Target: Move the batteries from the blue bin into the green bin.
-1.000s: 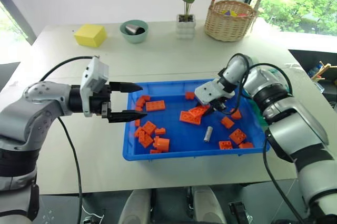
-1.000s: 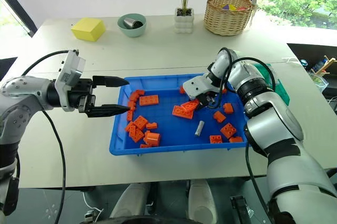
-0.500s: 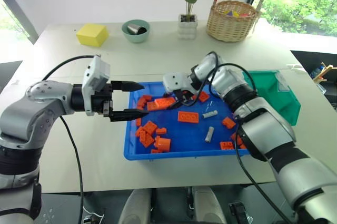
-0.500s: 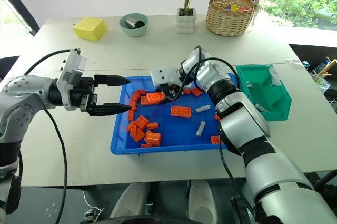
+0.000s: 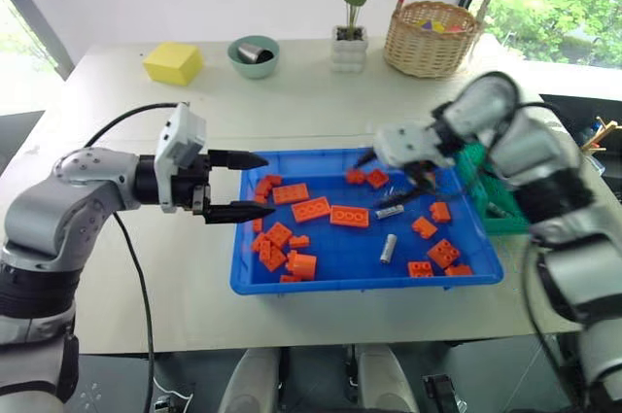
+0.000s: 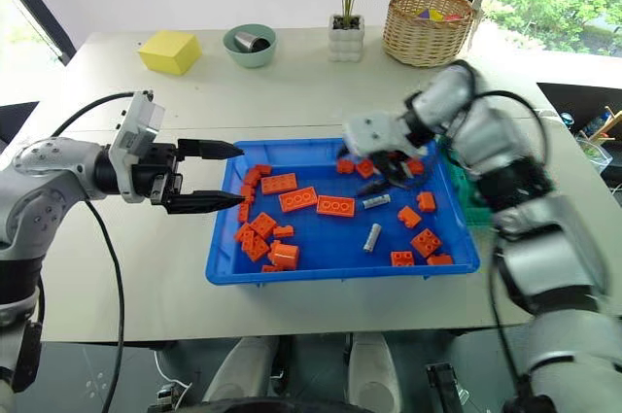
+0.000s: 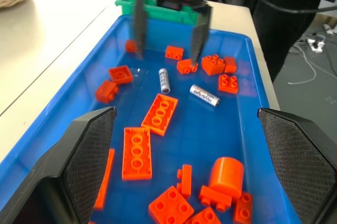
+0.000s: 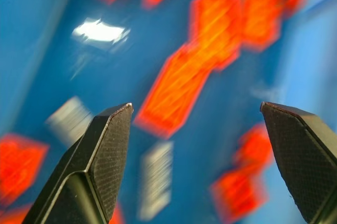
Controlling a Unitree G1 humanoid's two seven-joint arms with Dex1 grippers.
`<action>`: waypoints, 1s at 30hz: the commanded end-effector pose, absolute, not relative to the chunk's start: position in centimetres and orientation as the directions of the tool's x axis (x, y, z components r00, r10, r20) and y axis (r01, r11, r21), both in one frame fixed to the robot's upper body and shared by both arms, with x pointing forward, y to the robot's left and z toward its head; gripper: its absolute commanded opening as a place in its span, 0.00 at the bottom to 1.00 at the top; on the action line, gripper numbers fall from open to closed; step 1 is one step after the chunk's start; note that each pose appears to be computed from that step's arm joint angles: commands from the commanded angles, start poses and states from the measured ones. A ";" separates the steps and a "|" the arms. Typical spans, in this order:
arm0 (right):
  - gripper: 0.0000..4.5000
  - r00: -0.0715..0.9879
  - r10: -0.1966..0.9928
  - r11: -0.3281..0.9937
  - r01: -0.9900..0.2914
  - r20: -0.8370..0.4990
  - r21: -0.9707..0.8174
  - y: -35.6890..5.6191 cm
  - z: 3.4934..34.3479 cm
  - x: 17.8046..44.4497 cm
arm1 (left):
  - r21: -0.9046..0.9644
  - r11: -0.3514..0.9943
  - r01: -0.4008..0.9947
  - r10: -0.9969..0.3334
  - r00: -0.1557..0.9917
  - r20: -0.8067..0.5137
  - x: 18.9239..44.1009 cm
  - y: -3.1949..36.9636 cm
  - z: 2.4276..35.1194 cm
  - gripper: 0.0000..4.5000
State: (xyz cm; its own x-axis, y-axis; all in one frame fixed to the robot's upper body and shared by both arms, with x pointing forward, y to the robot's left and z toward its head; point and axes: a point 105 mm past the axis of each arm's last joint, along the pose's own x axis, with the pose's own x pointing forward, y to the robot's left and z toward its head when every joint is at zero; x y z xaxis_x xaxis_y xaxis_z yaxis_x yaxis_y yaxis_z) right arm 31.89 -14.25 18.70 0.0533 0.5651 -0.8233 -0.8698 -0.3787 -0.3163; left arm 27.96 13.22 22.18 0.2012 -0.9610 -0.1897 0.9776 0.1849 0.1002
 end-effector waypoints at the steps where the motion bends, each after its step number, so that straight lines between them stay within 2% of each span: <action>1: 0.88 -0.002 0.563 -0.464 -0.829 -0.827 -0.314 -13.4 18.2 30.6 | 0.143 0.154 0.978 -0.966 0.179 -0.185 27.9 12.8 23.0 1.00; 5: 0.88 0.022 0.465 -0.528 -0.795 -0.885 -0.297 -14.9 16.0 31.3 | 0.146 0.134 0.980 -0.967 0.161 -0.197 27.8 12.7 23.2 1.00; 10: 0.88 0.009 0.478 -0.524 -0.799 -0.878 -0.294 -14.4 15.0 31.8 | 0.146 0.120 0.982 -0.967 0.149 -0.207 27.5 12.8 23.4 1.00; 20: 0.88 -0.033 0.477 -0.542 -0.797 -0.878 -0.265 -14.5 12.8 30.9 | 0.148 0.121 0.981 -0.966 0.151 -0.212 27.3 12.9 23.5 1.00; 21: 0.77 -0.033 0.482 -0.537 -0.801 -0.875 -0.266 -14.4 12.8 30.8 | 0.149 0.122 0.981 -0.966 0.152 -0.211 27.3 12.9 23.5 1.00; 22: 0.71 -0.036 0.489 -0.532 -0.804 -0.871 -0.266 -14.3 12.7 30.8 | 0.149 0.122 0.981 -0.966 0.152 -0.210 27.3 12.9 23.5 1.00; 28: 0.04 -0.022 0.543 -0.491 -0.819 -0.840 -0.296 -13.6 14.1 30.5 | 0.149 0.117 0.982 -0.967 0.147 -0.209 27.3 12.8 23.4 1.00; 30: 0.04 -0.006 0.587 -0.448 -0.835 -0.809 -0.319 -13.2 15.5 30.5 | 0.151 0.117 0.982 -0.967 0.147 -0.208 27.4 12.8 23.4 1.00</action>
State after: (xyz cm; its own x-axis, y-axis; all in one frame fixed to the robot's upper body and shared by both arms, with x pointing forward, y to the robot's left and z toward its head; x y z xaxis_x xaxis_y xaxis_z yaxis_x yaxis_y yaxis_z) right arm 30.37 -13.83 13.19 -0.0426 0.5276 -0.8484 -0.8448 -0.4724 -0.2514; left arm 27.64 12.87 22.29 0.1530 -0.9622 -0.2252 0.9856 0.1320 0.1054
